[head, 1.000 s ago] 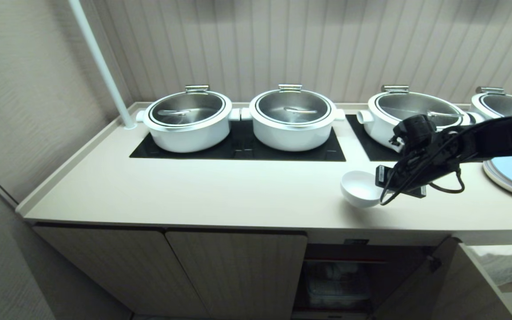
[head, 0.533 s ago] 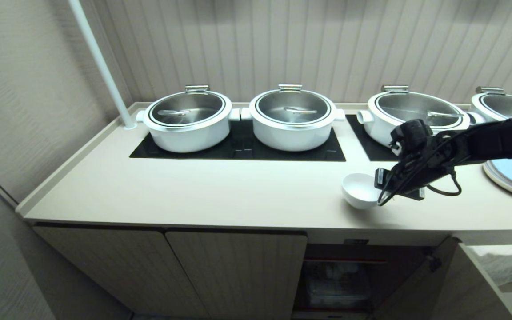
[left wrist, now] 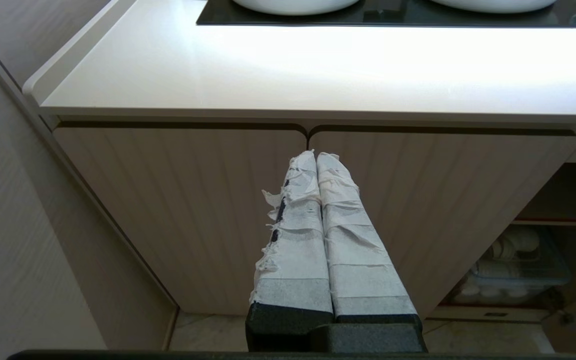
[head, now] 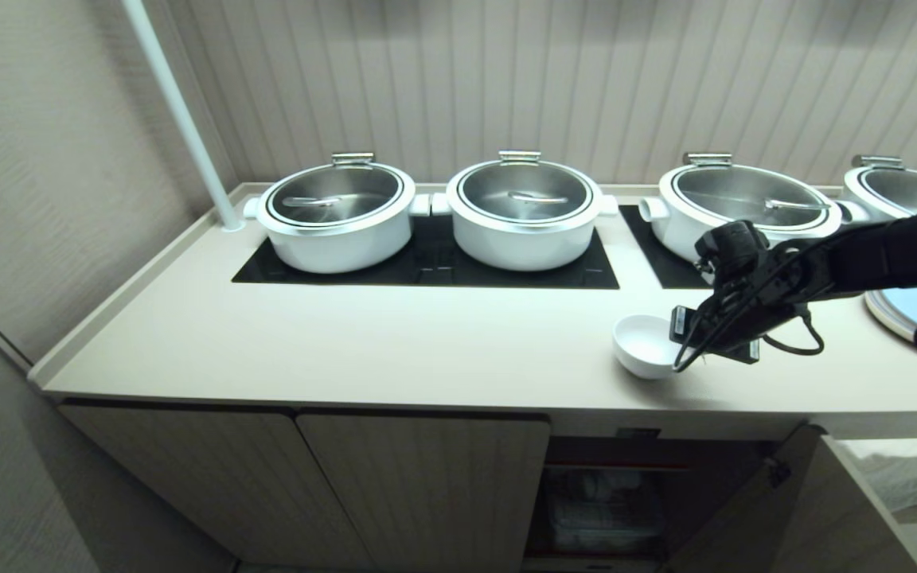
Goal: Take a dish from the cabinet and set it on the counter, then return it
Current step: Place it on the table
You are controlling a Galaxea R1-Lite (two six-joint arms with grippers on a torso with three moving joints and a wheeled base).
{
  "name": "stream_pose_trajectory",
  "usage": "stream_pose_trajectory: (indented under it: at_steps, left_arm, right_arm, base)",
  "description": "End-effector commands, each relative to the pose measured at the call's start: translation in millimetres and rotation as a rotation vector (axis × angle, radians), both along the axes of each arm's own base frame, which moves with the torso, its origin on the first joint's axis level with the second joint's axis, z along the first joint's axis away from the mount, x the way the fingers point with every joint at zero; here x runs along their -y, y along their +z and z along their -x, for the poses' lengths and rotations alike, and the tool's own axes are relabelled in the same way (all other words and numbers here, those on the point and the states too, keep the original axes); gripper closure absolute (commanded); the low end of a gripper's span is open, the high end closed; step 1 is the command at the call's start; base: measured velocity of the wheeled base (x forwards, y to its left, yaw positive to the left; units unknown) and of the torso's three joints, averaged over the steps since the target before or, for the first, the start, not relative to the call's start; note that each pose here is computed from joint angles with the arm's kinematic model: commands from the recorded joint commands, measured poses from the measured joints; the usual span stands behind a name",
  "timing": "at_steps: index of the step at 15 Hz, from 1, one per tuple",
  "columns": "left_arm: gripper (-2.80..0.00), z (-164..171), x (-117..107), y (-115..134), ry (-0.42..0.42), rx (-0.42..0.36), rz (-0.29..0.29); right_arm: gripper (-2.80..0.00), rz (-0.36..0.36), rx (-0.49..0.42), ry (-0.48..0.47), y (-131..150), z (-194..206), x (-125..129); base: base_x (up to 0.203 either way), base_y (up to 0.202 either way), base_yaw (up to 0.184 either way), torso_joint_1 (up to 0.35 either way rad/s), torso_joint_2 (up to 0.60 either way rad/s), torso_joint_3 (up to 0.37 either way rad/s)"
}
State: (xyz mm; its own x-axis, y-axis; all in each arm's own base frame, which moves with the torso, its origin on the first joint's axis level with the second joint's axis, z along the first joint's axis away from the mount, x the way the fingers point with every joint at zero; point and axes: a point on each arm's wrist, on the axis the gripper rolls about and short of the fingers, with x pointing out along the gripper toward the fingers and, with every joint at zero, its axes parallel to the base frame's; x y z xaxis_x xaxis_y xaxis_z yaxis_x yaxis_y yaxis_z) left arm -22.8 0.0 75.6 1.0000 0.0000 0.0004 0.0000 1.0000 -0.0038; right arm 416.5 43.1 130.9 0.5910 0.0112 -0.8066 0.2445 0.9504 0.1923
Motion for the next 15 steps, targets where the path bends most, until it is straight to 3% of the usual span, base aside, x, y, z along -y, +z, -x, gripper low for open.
stream_pose_trajectory:
  at_steps: [1, 12, 13, 15]
  left_arm:
    - [0.0, 0.1, 0.0, 0.3, 0.0, 0.001, 0.001]
    - [0.0, 0.0, 0.0, -0.1, 0.0, 0.0, 0.001]
    - [0.0, 0.0, 0.0, -0.1, 0.0, 0.0, 0.001]
    - [0.0, 0.1, 0.0, 0.3, 0.0, 0.001, 0.001]
  right_arm:
    - [0.0, 0.0, -0.003, -0.002, -0.4, -0.1, 0.0]
    - [0.0, 0.0, -0.006, -0.002, 0.7, 1.2, -0.5]
    - [-2.8, 0.002, -0.007, -0.001, 0.7, 1.4, -0.5]
    - [-2.8, 0.001, -0.006, 0.0, 1.0, 1.7, -1.1]
  base:
    - [0.0, 0.0, 0.0, 0.0, 0.0, 0.0]
    - [0.0, 0.0, 0.0, 0.0, 0.0, 0.0]
    - [0.0, 0.0, 0.0, 0.0, 0.0, 0.0]
    - [0.0, 0.0, 0.0, 0.0, 0.0, 0.0]
